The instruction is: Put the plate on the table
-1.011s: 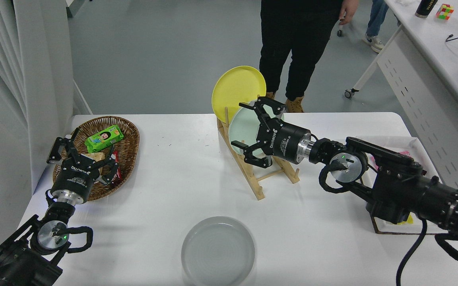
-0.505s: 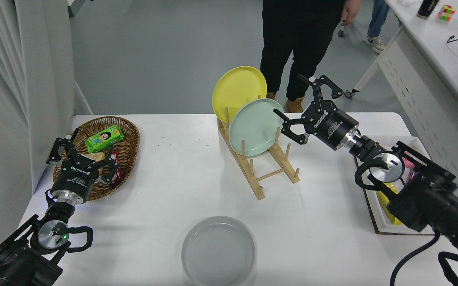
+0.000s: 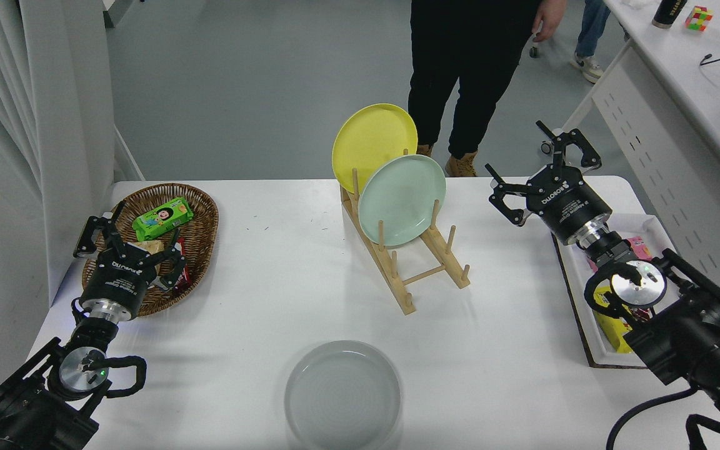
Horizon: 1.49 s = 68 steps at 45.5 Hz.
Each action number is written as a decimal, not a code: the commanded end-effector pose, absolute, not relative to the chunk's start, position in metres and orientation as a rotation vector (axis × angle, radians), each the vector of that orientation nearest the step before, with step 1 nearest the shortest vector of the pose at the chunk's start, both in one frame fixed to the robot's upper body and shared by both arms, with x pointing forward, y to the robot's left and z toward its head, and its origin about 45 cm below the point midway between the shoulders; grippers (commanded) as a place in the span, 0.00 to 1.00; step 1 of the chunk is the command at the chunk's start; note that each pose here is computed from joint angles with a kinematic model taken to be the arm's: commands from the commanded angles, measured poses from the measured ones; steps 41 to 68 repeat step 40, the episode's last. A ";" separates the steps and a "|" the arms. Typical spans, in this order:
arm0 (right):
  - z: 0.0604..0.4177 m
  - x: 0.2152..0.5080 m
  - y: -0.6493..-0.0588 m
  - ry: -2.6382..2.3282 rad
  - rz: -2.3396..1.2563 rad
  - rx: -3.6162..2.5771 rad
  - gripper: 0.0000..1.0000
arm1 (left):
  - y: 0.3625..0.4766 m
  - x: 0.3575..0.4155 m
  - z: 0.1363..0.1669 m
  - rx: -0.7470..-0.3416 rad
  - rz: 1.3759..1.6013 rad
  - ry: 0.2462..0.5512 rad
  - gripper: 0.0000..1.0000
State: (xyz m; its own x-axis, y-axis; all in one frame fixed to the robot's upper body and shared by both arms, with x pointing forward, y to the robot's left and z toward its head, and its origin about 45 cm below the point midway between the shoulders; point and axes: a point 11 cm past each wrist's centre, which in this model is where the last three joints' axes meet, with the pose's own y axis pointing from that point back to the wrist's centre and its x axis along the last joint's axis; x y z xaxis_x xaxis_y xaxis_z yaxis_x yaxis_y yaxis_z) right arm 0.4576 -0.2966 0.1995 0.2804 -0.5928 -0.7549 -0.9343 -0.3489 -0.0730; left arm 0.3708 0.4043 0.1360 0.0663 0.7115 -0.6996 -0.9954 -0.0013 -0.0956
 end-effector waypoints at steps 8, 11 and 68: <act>0.161 0.442 -0.330 1.499 0.937 -1.886 0.99 | 0.404 0.3708 0.1359 -0.676 1.447 0.535 0.98; 0.158 0.440 -0.329 1.496 0.945 -1.883 0.99 | 0.404 0.3708 0.1359 -0.676 1.447 0.535 0.98; 0.141 0.427 -0.333 1.525 0.984 -1.872 0.99 | 0.404 0.3708 0.1358 -0.676 1.449 0.535 0.98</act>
